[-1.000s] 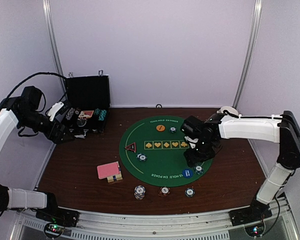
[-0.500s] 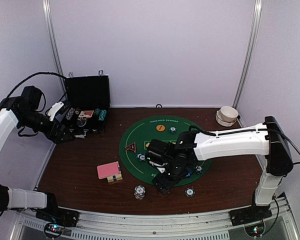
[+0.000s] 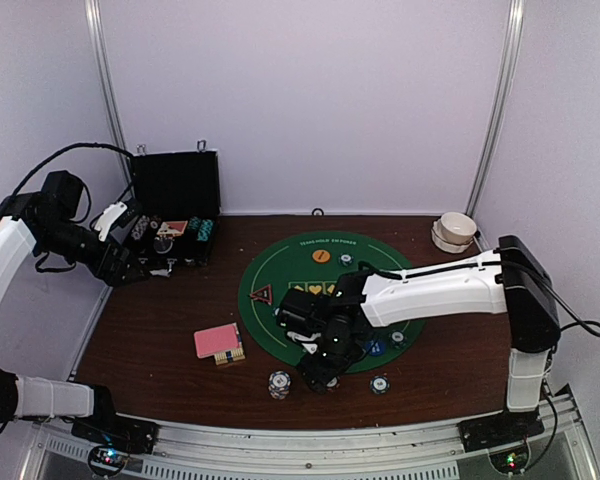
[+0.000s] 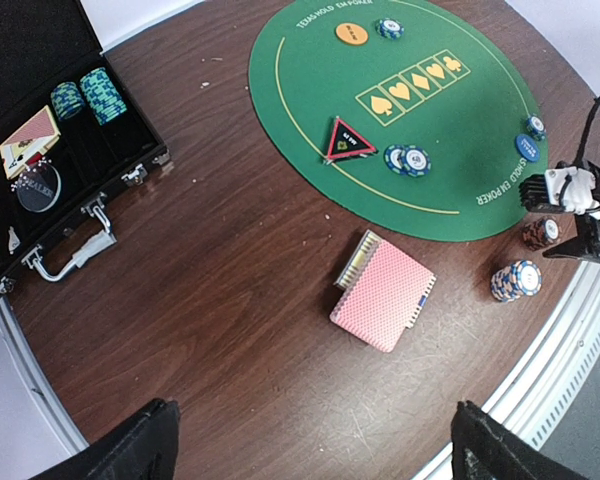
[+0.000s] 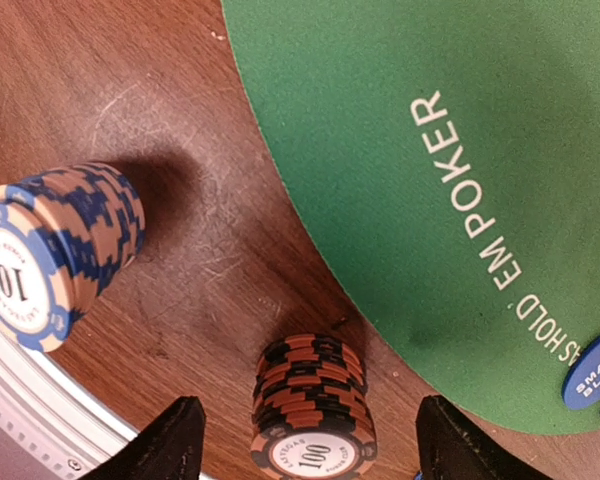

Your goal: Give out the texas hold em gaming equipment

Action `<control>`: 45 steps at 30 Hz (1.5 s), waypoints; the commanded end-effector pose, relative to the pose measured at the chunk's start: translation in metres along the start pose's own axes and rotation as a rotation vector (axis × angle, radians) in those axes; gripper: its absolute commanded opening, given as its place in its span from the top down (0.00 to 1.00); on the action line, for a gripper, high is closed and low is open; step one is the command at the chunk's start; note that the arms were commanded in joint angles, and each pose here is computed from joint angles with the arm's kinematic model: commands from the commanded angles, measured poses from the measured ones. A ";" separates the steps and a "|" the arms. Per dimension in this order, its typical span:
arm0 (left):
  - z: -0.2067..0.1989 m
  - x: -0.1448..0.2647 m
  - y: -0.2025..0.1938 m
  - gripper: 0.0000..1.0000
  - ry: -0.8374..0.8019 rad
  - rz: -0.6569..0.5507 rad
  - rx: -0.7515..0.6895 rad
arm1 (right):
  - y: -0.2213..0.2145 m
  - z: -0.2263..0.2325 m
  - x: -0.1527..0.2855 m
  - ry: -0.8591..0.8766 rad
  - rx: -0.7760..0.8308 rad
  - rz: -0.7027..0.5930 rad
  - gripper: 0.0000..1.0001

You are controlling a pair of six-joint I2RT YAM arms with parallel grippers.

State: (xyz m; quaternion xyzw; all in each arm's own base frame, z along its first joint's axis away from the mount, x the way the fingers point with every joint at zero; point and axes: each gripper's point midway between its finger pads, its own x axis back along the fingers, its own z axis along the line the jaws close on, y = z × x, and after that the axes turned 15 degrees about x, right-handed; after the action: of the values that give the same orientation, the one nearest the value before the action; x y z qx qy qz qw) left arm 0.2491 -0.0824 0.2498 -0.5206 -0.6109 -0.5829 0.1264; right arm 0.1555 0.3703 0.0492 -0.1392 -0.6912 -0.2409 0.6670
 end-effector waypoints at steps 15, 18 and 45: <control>-0.004 0.005 0.005 0.02 -0.003 -0.018 -0.032 | -0.001 -0.007 -0.011 -0.045 0.013 0.029 0.34; -0.004 0.005 0.005 0.02 -0.004 -0.018 -0.029 | 0.000 -0.008 -0.012 -0.046 0.012 0.029 0.36; -0.005 0.005 0.005 0.02 -0.008 -0.017 -0.030 | -0.003 -0.009 0.015 -0.032 0.015 0.019 0.57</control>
State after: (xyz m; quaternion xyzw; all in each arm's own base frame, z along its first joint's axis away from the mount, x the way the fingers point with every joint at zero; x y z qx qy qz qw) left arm 0.2492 -0.0824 0.2501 -0.5206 -0.6103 -0.5837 0.1254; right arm 0.1552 0.3592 0.0371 -0.1580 -0.6972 -0.2112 0.6666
